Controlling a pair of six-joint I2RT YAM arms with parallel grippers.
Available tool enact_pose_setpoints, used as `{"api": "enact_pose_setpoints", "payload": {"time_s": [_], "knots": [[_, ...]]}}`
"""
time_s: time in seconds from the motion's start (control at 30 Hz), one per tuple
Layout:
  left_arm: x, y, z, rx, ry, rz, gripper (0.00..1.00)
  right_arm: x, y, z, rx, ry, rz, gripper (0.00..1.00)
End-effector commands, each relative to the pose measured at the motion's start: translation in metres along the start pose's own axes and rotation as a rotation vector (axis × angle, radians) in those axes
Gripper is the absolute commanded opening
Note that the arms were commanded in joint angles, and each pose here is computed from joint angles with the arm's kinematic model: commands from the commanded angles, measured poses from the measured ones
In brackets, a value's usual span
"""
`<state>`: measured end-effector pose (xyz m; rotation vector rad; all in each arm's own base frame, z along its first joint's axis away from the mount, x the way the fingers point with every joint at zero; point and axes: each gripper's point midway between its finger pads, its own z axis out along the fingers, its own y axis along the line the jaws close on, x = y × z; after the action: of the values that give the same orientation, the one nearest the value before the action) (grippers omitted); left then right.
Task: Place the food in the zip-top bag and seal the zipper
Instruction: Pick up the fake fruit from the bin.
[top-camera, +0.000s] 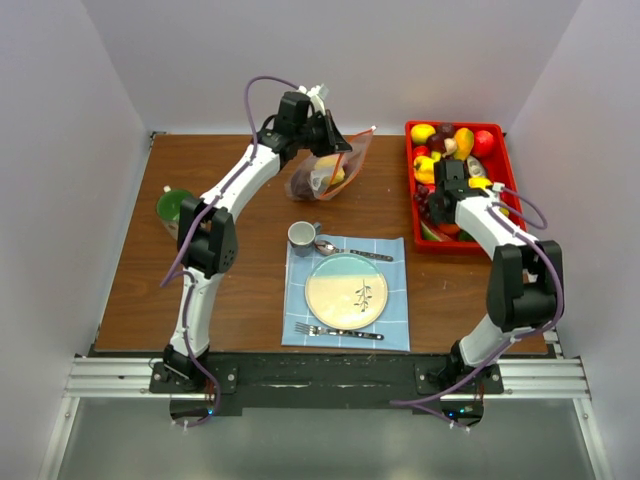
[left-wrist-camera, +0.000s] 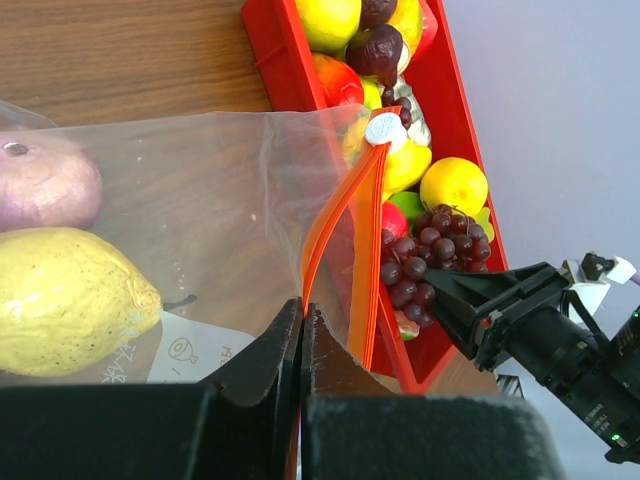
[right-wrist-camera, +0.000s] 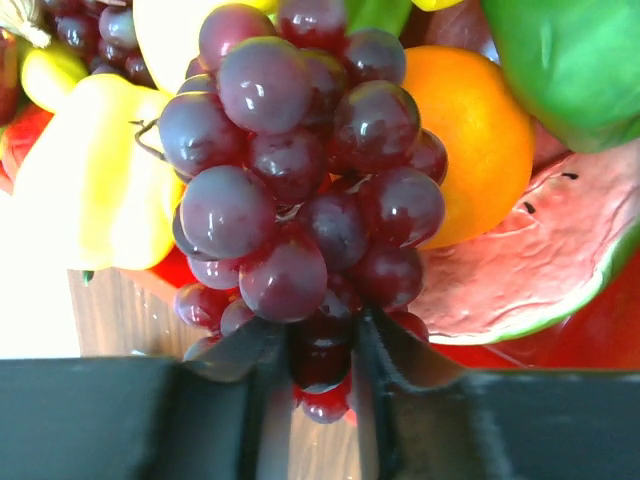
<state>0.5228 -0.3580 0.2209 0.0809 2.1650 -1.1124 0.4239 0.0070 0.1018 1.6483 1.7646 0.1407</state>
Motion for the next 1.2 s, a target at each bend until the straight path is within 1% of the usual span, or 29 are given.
{"api": "enact_pose_setpoints", "payload": {"time_s": [0.0, 0.2, 0.4, 0.63, 0.73, 0.83, 0.87, 0.93, 0.97, 1.03, 1.1, 1.13, 1.17], "knots": [[-0.021, -0.022, -0.019, 0.032, -0.053, 0.025, 0.0, -0.033, 0.022, -0.028, -0.079, -0.092, 0.003, 0.18], [-0.022, -0.019, -0.019, 0.018, -0.066, 0.009, 0.0, -0.054, 0.035, -0.063, -0.157, -0.122, -0.053, 0.11], [-0.025, -0.019, -0.021, 0.011, -0.081, -0.006, 0.0, -0.066, 0.046, -0.087, -0.223, -0.138, -0.113, 0.08], [-0.029, -0.022, -0.023, 0.009, -0.095, -0.009, 0.0, -0.077, 0.089, -0.136, -0.406, -0.108, -0.181, 0.07], [-0.029, -0.022, -0.023, 0.008, -0.094, -0.013, 0.0, -0.074, 0.112, -0.16, -0.503, -0.071, -0.195, 0.07], [-0.031, -0.023, -0.024, 0.009, -0.102, -0.018, 0.0, -0.062, 0.139, -0.191, -0.615, -0.041, -0.226, 0.07], [-0.03, -0.023, -0.024, 0.008, -0.098, -0.023, 0.0, -0.046, 0.146, -0.199, -0.639, -0.017, -0.254, 0.07], [-0.032, -0.025, -0.024, 0.011, -0.104, -0.022, 0.0, -0.039, 0.164, -0.222, -0.709, -0.022, -0.27, 0.07], [-0.033, -0.026, -0.025, 0.013, -0.106, -0.023, 0.0, -0.021, 0.17, -0.229, -0.735, 0.008, -0.298, 0.07], [-0.033, -0.026, -0.026, 0.012, -0.105, -0.024, 0.0, -0.007, 0.187, -0.248, -0.822, 0.038, -0.31, 0.07], [-0.034, -0.028, -0.026, 0.016, -0.105, -0.021, 0.0, 0.018, 0.198, -0.258, -0.881, 0.078, -0.352, 0.07], [-0.034, -0.03, -0.028, 0.017, -0.104, -0.021, 0.0, 0.029, 0.209, -0.271, -0.96, 0.112, -0.36, 0.07], [-0.033, -0.029, -0.028, 0.017, -0.1, -0.016, 0.0, 0.041, 0.213, -0.279, -1.002, 0.13, -0.377, 0.07]]}}
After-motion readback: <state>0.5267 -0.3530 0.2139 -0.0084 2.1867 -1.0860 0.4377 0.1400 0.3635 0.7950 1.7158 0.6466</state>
